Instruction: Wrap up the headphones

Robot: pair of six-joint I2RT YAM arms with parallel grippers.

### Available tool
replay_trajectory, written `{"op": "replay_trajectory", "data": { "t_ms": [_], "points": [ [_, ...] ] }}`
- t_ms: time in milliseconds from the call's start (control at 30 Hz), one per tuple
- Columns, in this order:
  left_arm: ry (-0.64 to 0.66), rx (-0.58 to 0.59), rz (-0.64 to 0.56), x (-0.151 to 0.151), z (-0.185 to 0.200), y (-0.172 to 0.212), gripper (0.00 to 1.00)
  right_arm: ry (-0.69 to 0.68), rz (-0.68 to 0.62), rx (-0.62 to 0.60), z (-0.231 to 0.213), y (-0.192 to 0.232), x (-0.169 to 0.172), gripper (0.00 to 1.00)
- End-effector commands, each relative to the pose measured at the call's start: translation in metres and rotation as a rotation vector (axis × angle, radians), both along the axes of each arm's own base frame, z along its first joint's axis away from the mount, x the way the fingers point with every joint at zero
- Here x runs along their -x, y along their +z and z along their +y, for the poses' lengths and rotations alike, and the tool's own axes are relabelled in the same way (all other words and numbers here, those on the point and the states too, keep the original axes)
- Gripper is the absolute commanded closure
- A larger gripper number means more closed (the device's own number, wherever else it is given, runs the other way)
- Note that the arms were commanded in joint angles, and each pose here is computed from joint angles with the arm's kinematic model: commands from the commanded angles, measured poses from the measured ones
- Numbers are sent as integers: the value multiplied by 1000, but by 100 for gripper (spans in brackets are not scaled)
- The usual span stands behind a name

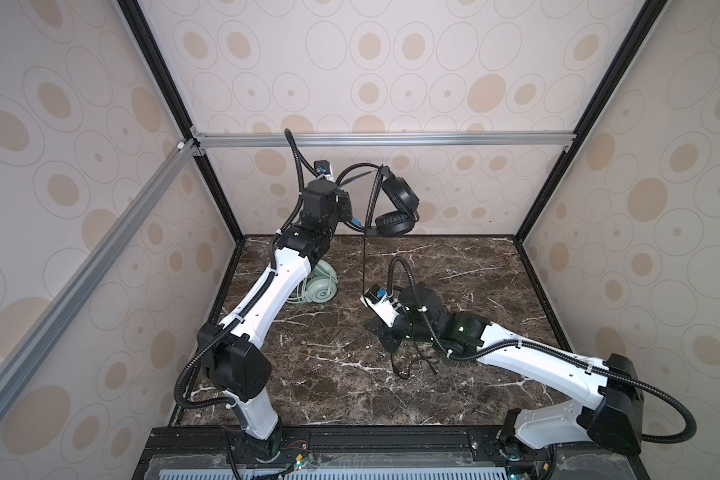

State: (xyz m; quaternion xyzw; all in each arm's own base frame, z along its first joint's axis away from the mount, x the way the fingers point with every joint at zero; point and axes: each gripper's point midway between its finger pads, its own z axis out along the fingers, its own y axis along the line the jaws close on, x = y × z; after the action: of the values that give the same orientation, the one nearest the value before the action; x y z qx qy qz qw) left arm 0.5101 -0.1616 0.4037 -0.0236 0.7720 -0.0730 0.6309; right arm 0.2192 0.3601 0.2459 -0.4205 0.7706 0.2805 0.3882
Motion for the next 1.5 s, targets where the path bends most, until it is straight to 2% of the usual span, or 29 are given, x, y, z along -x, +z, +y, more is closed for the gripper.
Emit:
{"op": "replay_trajectory", "data": {
  "t_ms": [0, 200, 333, 667, 800, 933, 1167, 1467],
  "points": [
    [92, -33, -115, -5, 21, 24, 100, 126, -104, 33, 1, 34, 22, 100],
    [46, -149, -75, 12, 10, -3, 100, 96, -181, 150, -6, 58, 3, 100],
    [-4, -248, -56, 36, -3, -17, 100, 54, -172, 200, -18, 63, -14, 100],
    [-118, -385, 11, 88, -7, -52, 100, -21, -181, 306, -50, 77, -50, 100],
    [-212, -407, 39, 105, -14, -61, 100, -61, -194, 353, -64, 84, -65, 100],
    [-231, -432, 76, 119, -8, -75, 100, -117, -214, 396, -82, 91, -81, 100],
    [-262, -432, 93, 135, -6, -80, 100, -221, -228, 420, -114, 103, -108, 100],
    [-425, -387, 92, 148, -32, -73, 100, -309, -186, 406, -134, 100, -142, 100]
  ]
}}
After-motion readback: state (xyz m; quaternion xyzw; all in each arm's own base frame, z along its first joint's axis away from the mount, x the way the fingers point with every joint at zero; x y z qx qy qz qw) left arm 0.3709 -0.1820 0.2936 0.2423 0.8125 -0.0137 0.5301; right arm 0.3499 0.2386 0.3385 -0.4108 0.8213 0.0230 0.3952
